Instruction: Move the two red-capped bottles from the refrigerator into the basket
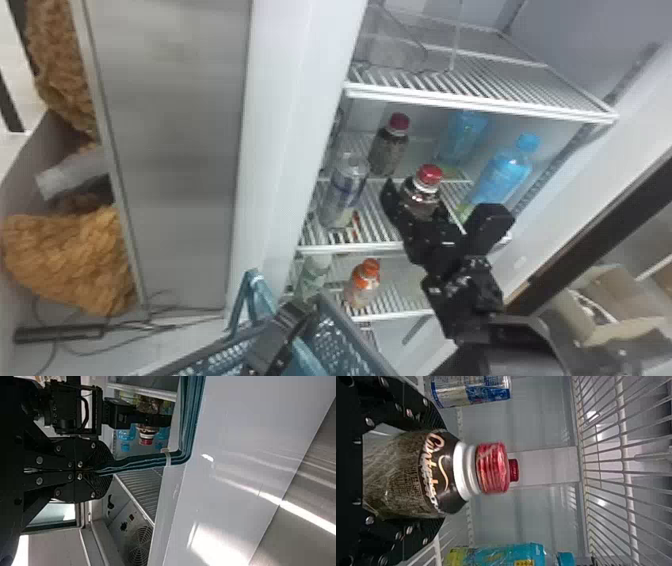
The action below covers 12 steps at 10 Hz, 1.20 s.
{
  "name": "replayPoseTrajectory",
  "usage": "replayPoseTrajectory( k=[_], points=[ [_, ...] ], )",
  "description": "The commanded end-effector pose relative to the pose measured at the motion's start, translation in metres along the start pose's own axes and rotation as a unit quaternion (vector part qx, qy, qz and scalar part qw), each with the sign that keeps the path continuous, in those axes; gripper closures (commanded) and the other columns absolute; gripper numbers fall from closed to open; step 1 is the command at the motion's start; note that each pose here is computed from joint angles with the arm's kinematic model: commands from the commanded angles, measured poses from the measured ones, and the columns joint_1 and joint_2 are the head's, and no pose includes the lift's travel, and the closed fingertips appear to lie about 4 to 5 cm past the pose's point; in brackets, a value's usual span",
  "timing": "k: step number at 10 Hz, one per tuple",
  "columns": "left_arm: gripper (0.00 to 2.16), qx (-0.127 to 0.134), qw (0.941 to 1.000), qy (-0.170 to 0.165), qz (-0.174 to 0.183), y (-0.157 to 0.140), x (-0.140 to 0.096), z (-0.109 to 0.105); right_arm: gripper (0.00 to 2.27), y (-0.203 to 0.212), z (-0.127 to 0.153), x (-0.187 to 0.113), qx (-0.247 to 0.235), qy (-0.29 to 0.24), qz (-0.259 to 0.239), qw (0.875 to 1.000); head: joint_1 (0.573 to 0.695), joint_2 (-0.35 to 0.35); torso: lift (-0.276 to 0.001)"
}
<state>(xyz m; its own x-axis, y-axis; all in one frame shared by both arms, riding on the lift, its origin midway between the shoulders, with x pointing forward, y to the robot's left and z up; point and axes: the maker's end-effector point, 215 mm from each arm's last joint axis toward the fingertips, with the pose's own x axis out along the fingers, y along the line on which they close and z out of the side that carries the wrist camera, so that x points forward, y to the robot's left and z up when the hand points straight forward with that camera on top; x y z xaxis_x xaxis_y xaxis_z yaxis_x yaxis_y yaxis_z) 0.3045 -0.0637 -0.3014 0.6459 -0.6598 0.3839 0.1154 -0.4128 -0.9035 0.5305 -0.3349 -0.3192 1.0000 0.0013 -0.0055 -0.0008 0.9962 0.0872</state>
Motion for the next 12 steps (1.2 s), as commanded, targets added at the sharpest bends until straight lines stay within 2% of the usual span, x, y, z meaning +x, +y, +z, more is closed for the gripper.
replayPoseTrajectory(
  k=[1, 3, 6, 8, 10, 12],
  points=[
    [1.20, 0.000, 1.0000, 0.000, 0.000, 0.000, 0.000, 0.000, 1.19, 0.001, -0.002, -0.001, -0.002, 0.003, 0.001, 1.000, 0.695, -0.350, 0.000],
    [1.20, 0.000, 1.0000, 0.000, 0.000, 0.000, 0.000, 0.000, 1.19, -0.001, -0.001, -0.008, -0.009, 0.003, -0.001, 1.000, 0.695, -0.350, 0.000],
    [1.20, 0.000, 1.0000, 0.001, 0.000, 0.000, 0.000, -0.001, 1.19, -0.005, 0.017, -0.028, -0.017, -0.006, -0.004, 1.000, 0.695, -0.350, 0.000],
    [1.20, -0.001, 1.0000, 0.003, 0.001, 0.001, 0.001, -0.003, 1.19, -0.004, 0.024, -0.054, -0.018, 0.001, -0.002, 1.000, 0.695, -0.350, 0.000],
    [1.20, -0.001, 1.0000, 0.003, 0.001, 0.001, 0.001, -0.003, 1.19, 0.009, 0.044, -0.086, -0.052, 0.015, 0.002, 0.999, 0.695, -0.350, 0.000],
    [1.20, -0.002, 1.0000, 0.002, 0.000, 0.001, 0.000, -0.003, 1.19, 0.019, 0.042, -0.114, -0.042, 0.034, 0.011, 0.998, 0.695, -0.350, 0.000]
  ],
)
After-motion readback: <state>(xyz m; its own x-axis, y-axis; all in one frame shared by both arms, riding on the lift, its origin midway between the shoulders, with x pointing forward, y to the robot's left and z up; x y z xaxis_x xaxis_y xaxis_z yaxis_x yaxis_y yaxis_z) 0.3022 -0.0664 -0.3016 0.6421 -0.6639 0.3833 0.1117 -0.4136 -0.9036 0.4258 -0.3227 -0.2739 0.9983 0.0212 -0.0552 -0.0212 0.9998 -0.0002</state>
